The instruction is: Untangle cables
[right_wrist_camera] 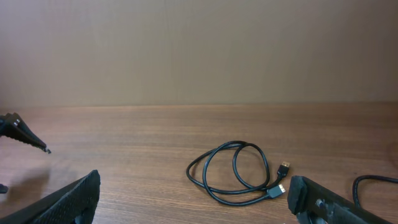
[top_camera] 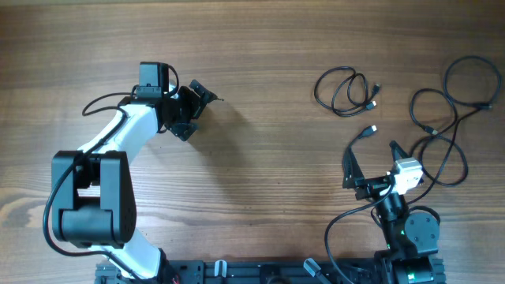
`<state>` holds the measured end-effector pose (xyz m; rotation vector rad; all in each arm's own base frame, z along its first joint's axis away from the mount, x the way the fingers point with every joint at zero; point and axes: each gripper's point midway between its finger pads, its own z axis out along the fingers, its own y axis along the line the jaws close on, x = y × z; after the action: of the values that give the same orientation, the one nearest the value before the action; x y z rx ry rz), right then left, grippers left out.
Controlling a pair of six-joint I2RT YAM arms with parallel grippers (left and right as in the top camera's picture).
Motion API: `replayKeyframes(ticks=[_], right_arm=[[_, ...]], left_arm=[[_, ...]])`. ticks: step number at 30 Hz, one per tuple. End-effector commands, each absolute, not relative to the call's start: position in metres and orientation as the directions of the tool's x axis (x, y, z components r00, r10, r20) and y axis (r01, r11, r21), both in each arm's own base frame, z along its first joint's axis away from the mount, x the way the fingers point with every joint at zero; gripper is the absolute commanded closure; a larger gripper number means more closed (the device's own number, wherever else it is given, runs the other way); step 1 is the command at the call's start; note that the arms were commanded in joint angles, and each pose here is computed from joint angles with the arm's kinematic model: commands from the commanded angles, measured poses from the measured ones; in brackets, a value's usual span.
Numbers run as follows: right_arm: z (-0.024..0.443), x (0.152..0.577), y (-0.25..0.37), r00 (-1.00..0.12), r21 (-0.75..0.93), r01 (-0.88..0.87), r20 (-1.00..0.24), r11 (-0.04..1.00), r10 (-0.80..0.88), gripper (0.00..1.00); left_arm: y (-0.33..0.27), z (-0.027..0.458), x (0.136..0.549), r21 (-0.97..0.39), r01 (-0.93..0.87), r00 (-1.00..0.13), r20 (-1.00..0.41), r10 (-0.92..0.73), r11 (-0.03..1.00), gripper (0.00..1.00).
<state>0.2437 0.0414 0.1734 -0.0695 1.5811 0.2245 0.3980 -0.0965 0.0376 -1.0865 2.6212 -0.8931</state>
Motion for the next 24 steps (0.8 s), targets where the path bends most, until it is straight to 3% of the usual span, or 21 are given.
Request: replayKeyframes(ticks=[1, 6, 15, 22, 24], right_arm=[[0.175, 0.244, 0.039, -0.012, 0.079, -0.174, -0.997, 0.982, 0.078, 0.00], [0.175, 0.244, 0.039, -0.012, 0.079, -0.174, -0.997, 0.982, 0.078, 0.00], [0.175, 0.244, 0.039, -0.012, 0.079, -0.174, -0.997, 0.982, 0.078, 0.00], [0.175, 0.244, 0.039, -0.012, 0.079, -0.174, -0.997, 0.982, 0.078, 0.00], [0.175, 0.244, 0.039, -0.012, 0.079, -0.174, -0.997, 0.982, 0.078, 0.00]], left_arm=[[-0.097, 0.047, 0.400, -0.605, -0.570, -0.728, 0.057, -0.683, 0.556, 0.00], [-0.109, 0.069, 0.400, -0.637, -0.519, -0.749, 0.018, -0.662, 0.570, 0.00], [-0.185, 0.186, 0.366, -0.775, -0.190, -0.840, -0.189, -0.508, 0.603, 0.00], [-0.230, 0.268, 0.309, -0.833, 0.072, -0.858, -0.332, -0.391, 0.549, 0.00], [-0.236, 0.287, 0.296, -0.866, 0.080, -0.866, -0.305, -0.396, 0.493, 0.00]])
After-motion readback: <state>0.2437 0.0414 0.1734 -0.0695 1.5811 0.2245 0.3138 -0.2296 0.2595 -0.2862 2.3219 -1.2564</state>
